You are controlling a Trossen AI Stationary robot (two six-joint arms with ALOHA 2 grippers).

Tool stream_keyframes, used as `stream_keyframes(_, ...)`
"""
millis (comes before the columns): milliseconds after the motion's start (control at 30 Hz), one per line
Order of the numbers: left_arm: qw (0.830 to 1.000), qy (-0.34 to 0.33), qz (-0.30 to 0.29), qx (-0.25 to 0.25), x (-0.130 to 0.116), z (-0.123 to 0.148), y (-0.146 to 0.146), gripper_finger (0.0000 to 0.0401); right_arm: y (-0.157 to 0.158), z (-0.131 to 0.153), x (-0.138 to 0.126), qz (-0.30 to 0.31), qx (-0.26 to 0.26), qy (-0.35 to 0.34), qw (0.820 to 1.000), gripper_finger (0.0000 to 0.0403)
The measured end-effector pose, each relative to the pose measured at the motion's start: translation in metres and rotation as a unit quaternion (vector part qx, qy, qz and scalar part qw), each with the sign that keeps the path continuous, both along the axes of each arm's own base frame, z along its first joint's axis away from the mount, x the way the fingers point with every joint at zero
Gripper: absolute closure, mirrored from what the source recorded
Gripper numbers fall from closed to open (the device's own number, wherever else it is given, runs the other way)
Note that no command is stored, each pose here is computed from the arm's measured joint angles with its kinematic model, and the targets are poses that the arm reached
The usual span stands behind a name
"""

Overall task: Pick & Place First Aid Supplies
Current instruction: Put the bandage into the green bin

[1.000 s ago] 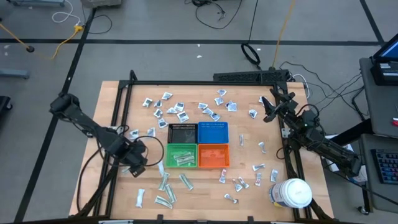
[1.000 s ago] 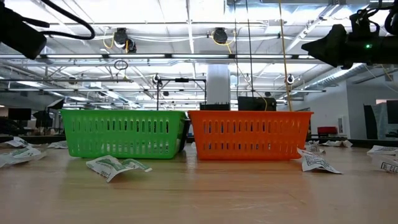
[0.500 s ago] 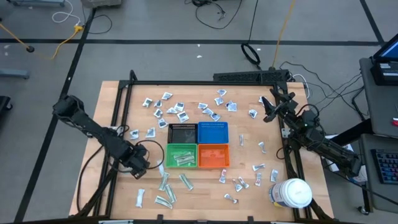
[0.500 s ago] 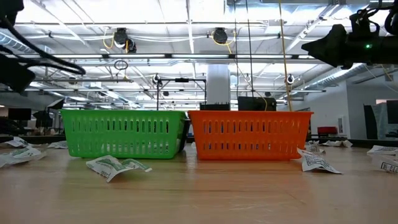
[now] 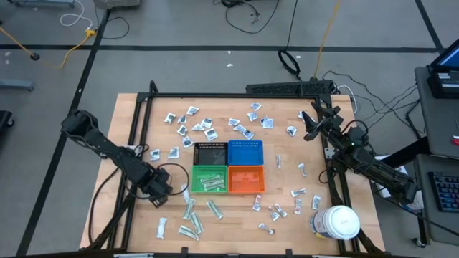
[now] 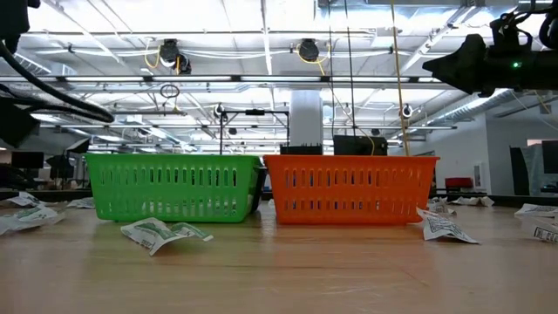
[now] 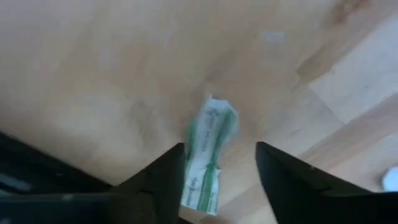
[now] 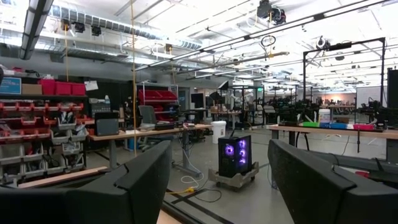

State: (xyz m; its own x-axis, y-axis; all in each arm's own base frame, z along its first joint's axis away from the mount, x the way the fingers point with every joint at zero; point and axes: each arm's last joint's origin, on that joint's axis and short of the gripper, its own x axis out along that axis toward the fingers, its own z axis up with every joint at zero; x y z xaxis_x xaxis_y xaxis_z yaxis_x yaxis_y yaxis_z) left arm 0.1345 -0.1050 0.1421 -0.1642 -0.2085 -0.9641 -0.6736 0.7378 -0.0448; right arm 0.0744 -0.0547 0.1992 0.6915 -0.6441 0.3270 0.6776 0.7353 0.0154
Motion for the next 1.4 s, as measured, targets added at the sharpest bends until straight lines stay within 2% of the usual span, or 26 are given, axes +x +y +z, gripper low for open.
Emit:
stream_keyframes(233,1.0,-0.007,-0.013,-0.008,0.0,0.0,-0.001,0.0325,0.0,0.0,0.0,0.0,0.0,0.0,1.0,0.014)
stream_keyframes(433,0.999,-0.005,-0.029,-0.017,-0.001,0.0,-0.003,0.0393,0.0,0.0,0.0,0.0,0.0,0.0,1.0,0.014)
stream_keyframes(633,0.999,-0.008,-0.038,-0.024,0.0,0.003,-0.003,0.0398,0.0,0.0,0.0,0.0,0.0,0.0,1.0,0.014)
stream_keyframes(733,0.998,-0.026,-0.041,-0.033,0.002,0.013,-0.005,0.0398,0.0,0.0,0.0,0.0,0.0,0.0,1.0,0.014)
stream_keyframes(1133,0.997,-0.038,-0.065,-0.006,-0.003,0.061,0.001,0.04,0.0,0.0,0.0,0.0,0.0,0.0,1.0,0.014)
stream_keyframes(1400,0.996,-0.025,-0.084,-0.002,-0.008,0.073,0.006,0.04,0.0,0.0,0.0,0.0,0.0,0.0,1.0,0.014)
